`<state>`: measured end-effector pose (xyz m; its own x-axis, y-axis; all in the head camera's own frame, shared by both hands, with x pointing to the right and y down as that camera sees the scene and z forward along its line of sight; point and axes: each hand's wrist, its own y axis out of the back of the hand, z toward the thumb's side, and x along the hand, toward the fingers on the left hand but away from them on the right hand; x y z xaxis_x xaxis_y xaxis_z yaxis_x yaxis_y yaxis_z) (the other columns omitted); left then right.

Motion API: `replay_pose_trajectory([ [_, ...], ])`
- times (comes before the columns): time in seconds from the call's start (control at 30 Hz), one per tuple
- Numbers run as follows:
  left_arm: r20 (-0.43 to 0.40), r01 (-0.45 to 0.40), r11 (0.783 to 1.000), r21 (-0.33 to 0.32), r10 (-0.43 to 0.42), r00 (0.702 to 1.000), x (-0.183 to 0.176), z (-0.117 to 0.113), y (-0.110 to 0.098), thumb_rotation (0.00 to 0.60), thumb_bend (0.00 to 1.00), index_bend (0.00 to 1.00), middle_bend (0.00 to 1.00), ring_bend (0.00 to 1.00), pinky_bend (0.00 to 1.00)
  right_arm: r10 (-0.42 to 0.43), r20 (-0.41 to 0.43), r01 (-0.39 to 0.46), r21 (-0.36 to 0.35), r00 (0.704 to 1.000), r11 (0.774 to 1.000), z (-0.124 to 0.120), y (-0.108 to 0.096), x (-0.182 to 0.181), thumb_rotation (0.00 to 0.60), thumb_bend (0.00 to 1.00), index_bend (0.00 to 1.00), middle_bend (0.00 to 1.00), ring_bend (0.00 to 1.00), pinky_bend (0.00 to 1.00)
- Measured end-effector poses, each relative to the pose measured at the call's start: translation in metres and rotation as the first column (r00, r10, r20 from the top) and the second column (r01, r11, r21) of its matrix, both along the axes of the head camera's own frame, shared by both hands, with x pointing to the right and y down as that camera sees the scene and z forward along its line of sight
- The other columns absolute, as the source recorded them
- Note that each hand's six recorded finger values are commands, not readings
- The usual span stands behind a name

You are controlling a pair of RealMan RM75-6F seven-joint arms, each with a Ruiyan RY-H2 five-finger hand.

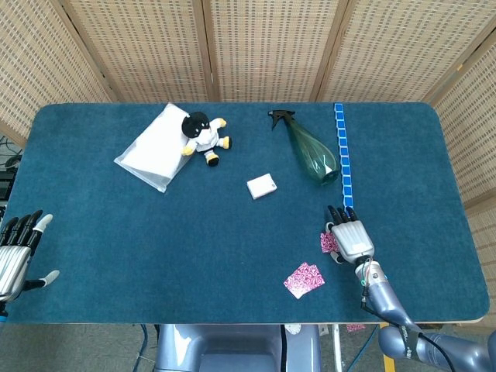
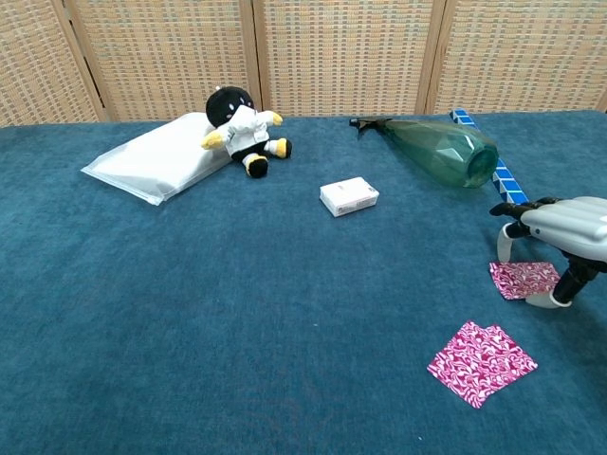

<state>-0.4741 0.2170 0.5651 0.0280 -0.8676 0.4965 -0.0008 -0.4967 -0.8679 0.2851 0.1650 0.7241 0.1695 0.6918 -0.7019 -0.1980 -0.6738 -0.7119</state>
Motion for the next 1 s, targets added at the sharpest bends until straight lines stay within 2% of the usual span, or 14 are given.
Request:
replay_pose_trajectory([
  [0.57, 0.003, -0.001, 1.0, -0.002, 0.001, 1.0, 0.0, 0.0, 0.0, 0.6, 0.0, 0.0, 0.0, 0.0, 0.0, -0.037, 0.022, 0.037, 0.021, 0.999, 0.999, -0.017, -0.001, -0.004, 0.6, 0.31, 0.55, 0.0, 0.0, 0.0],
  [0.77, 0.005, -0.001, 1.0, -0.002, 0.001, 1.0, 0.0, 0.0, 0.0, 0.6, 0.0, 0.0, 0.0, 0.0, 0.0, -0.099, 0.066, 0.098, 0.017, 0.993, 0.995, -0.03, 0.012, -0.02, 0.6, 0.31, 0.55, 0.0, 0.0, 0.0],
  [1.0, 0.001, 0.0, 1.0, -0.001, 0.0, 1.0, 0.0, 0.0, 0.0, 0.6, 0.0, 0.0, 0.0, 0.0, 0.0, -0.205, 0.107, 0.203, 0.029, 0.973, 0.979, -0.048, 0.036, -0.044, 0.6, 0.31, 0.55, 0.0, 0.0, 0.0],
])
